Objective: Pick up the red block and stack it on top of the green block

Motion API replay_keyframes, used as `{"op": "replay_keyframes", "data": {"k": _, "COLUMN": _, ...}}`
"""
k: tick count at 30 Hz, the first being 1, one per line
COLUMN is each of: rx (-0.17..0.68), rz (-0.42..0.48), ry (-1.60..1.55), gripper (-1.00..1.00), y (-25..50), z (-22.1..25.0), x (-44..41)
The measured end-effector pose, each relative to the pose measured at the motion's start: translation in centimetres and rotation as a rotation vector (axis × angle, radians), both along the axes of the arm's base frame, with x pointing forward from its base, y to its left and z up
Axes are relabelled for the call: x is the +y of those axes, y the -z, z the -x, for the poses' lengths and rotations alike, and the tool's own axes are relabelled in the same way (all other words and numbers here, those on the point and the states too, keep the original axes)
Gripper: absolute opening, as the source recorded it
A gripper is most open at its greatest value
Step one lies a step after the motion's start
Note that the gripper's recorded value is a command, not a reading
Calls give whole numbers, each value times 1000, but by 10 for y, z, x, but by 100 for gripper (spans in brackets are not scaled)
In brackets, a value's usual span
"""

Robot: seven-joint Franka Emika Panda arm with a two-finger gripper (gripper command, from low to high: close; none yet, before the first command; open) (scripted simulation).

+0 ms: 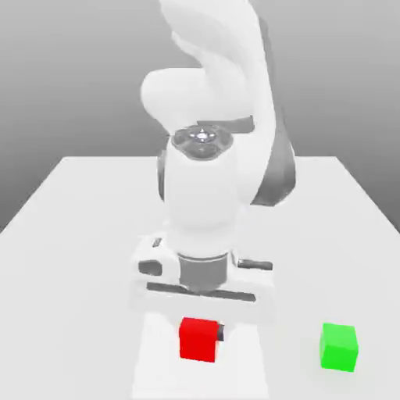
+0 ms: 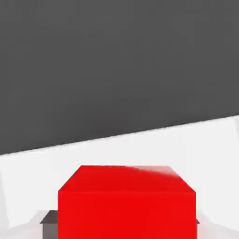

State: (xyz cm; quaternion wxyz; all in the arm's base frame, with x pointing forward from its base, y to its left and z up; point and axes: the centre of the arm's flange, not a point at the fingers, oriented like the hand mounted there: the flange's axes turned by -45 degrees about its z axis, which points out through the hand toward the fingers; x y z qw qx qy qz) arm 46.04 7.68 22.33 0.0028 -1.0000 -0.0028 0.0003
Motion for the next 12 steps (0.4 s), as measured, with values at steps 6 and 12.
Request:
{"op": "replay_keyframes", "data": {"k": 6, "rx": -2, "rz": 5, "ry": -328, "gripper": -100, "y": -3, "z": 39, "x": 136}}
{"op": "replay_keyframes", "data": {"k": 12, "rx": -2, "rz": 5, "ry": -356, "gripper": 100, "y": 40, "z": 45, "x": 147}}
